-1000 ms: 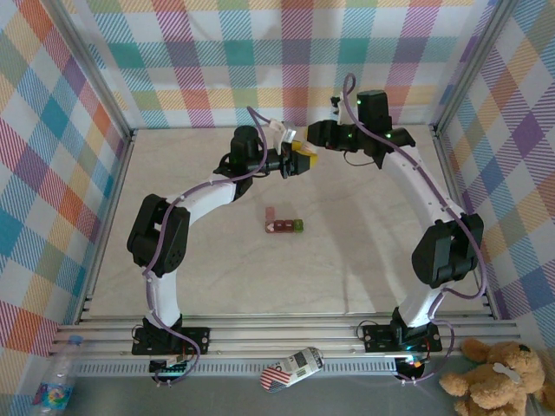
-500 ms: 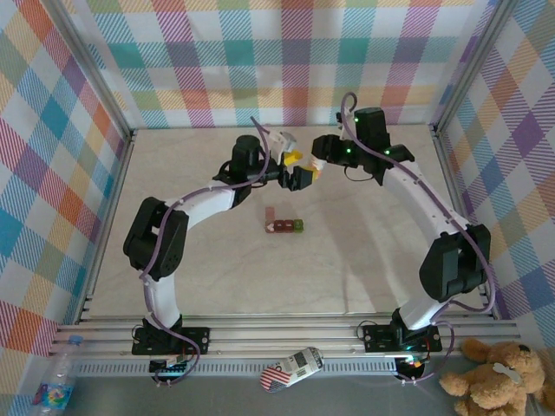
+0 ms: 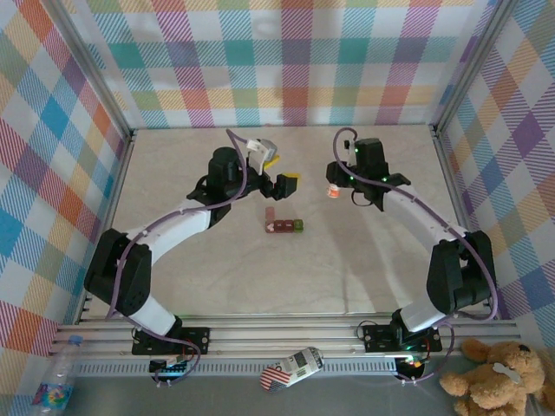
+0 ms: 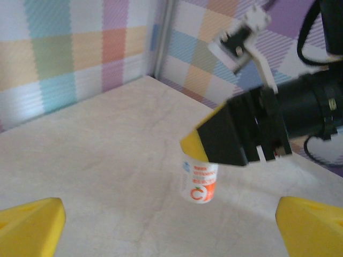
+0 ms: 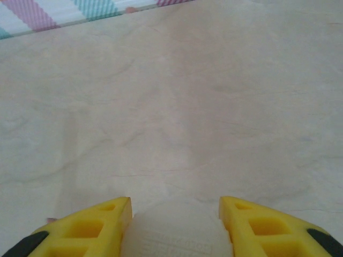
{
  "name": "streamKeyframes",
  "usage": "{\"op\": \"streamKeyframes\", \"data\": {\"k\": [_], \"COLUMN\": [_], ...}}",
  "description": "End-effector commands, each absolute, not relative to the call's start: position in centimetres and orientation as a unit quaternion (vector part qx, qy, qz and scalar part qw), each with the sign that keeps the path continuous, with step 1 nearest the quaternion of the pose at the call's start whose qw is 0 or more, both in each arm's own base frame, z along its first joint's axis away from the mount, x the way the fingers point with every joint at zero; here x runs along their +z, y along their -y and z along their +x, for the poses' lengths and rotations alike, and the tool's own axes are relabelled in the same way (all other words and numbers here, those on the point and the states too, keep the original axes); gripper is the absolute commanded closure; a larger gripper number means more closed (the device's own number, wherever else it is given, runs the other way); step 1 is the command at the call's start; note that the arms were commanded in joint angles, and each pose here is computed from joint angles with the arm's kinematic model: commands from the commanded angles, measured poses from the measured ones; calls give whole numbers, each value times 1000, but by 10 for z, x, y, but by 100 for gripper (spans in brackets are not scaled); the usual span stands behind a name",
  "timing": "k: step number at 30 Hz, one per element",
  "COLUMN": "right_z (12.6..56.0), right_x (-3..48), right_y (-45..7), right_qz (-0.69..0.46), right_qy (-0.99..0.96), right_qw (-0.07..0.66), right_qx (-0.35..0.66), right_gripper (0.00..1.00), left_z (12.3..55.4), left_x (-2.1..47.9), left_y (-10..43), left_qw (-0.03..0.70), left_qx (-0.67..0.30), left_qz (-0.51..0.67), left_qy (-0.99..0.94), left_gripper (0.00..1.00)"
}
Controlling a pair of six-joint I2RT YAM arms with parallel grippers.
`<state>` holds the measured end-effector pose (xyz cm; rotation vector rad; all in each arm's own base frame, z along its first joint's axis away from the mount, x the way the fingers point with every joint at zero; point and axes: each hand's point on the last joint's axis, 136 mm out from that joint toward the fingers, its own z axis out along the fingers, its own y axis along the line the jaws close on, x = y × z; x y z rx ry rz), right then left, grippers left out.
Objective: Sort the pills into containers
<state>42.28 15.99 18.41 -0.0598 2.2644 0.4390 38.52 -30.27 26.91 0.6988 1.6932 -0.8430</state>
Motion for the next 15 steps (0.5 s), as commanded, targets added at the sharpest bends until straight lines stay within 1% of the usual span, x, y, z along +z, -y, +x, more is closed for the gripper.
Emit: {"op": "streamKeyframes", "data": {"k": [1,7,12,15], "right_z": [435,434,430,426], "right_x": [200,167,142,128], "right_y": [-147,-134,-130,-128], "right_qz": [-35,-14,3,14], "right_qy": [-868,-864,-870,-875], "right_qw": [477,492,483,475], "right_qx": [133,105,94,90], "right_gripper": [74,74,72,71], "left_z": [388,398,405,407], "left_x": [275,285,285,283], "left_y": [284,250,218,202], "left_qw": [555,572,582,587], "left_qx": [-302,-226,-163,-146], "left_qz": [268,211,158,126], "left_qy": [-727,-760,-781,-786], "left_gripper": [0,0,0,0]}}
